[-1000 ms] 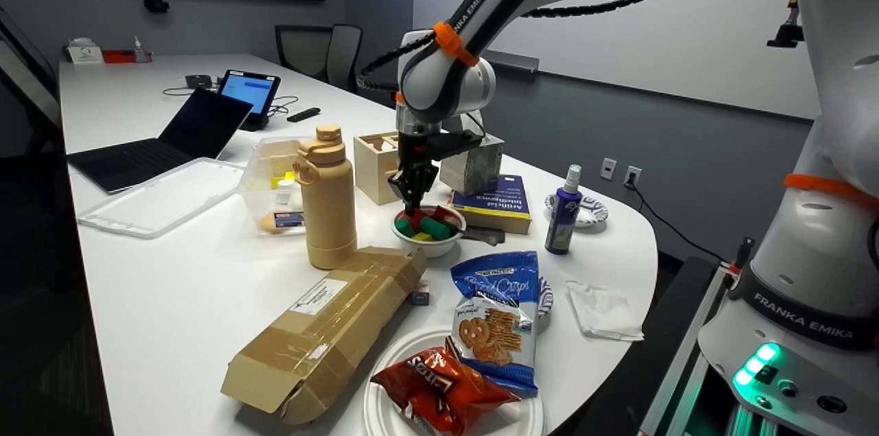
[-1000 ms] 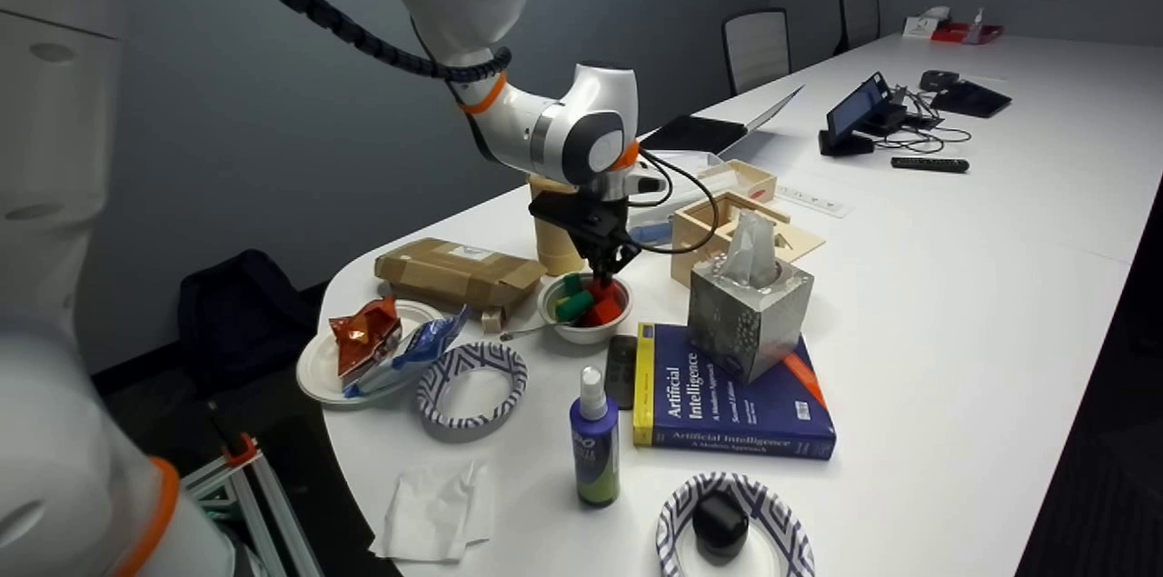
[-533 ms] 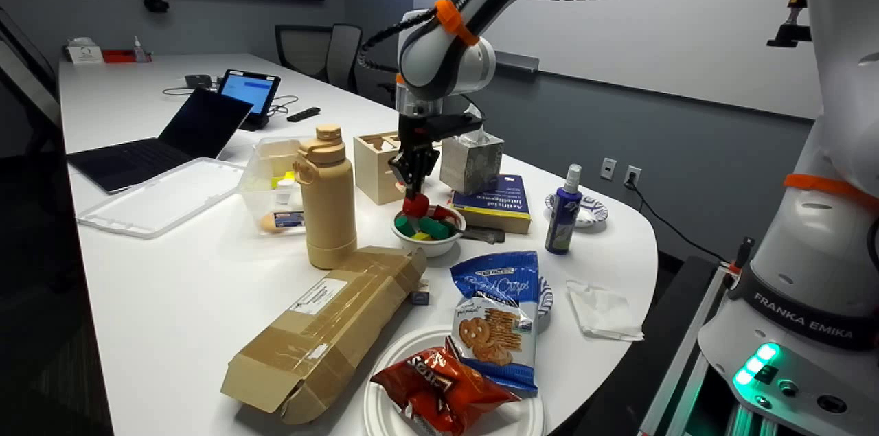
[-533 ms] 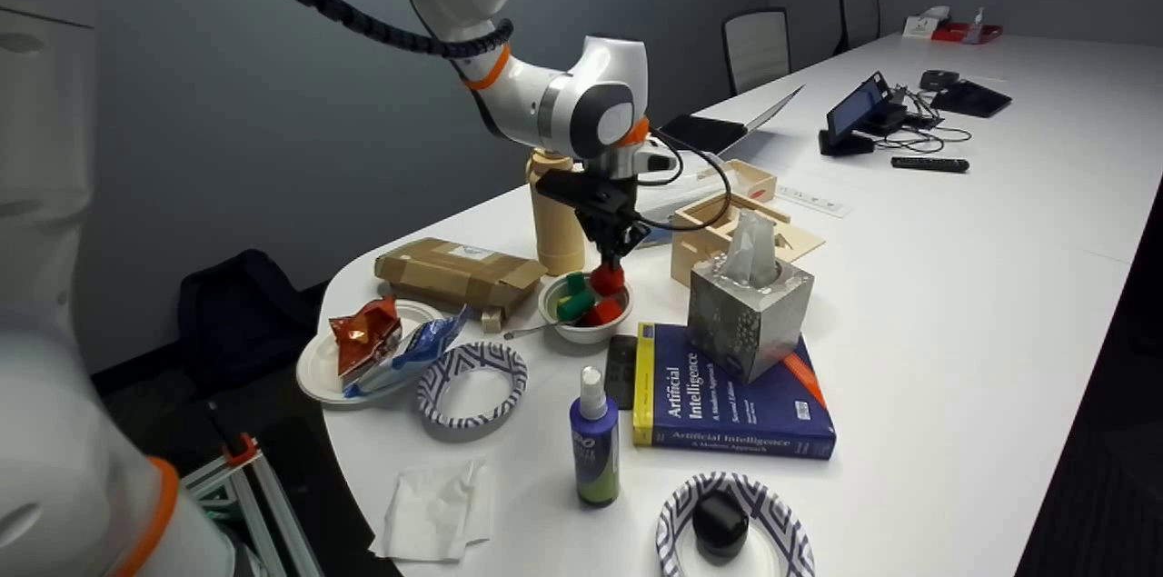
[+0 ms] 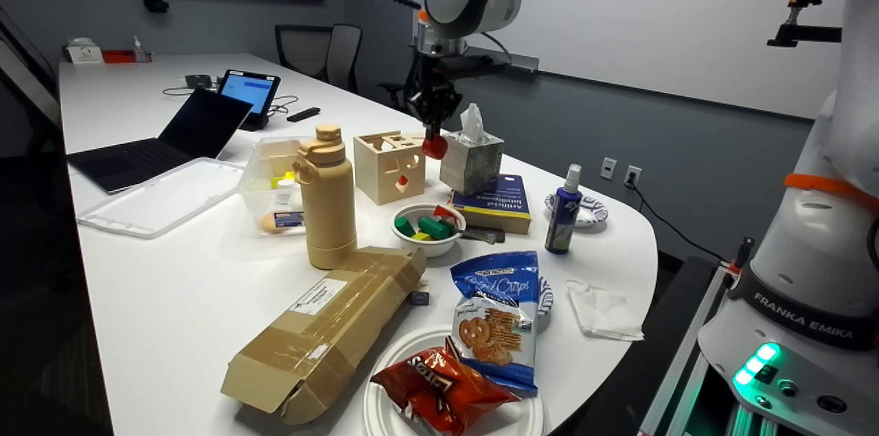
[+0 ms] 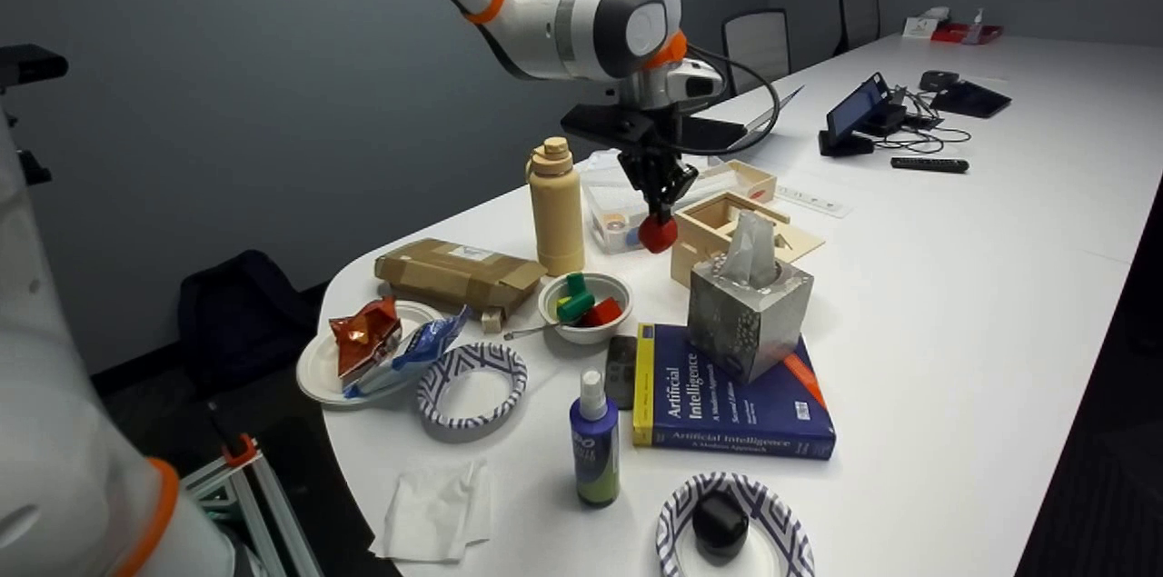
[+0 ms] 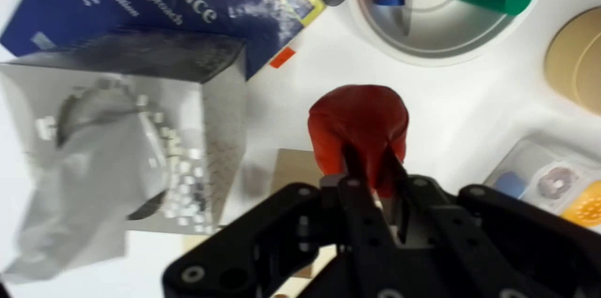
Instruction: Take the red toy out of the white bowl and place it in the black and white bowl on the right.
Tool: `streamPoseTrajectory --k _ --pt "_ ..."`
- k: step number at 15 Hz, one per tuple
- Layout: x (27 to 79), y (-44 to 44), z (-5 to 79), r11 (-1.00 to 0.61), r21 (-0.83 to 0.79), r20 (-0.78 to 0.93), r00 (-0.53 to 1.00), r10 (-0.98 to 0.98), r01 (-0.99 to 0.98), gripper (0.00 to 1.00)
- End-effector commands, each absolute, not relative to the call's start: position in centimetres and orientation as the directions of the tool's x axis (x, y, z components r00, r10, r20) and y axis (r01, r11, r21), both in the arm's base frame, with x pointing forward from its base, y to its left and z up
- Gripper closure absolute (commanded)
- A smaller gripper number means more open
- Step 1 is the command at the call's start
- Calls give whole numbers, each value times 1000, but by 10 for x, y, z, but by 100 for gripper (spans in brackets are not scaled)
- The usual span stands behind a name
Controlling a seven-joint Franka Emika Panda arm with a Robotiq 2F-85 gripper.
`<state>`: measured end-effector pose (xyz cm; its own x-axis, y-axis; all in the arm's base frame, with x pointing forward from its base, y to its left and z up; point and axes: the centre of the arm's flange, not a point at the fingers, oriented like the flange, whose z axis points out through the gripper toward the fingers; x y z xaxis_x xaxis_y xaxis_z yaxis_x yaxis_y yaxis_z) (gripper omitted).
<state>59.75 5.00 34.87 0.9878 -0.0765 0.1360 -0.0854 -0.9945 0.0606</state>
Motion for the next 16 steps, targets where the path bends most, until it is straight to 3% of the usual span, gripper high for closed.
streamPoseTrajectory --k 1,8,16 --pt "559 11 381 -953 151 152 959 -238 -261 97" --pt "484 -65 407 -763 295 183 817 -546 -576 97" --pt "431 -119 351 -582 367 143 662 -736 -726 97"
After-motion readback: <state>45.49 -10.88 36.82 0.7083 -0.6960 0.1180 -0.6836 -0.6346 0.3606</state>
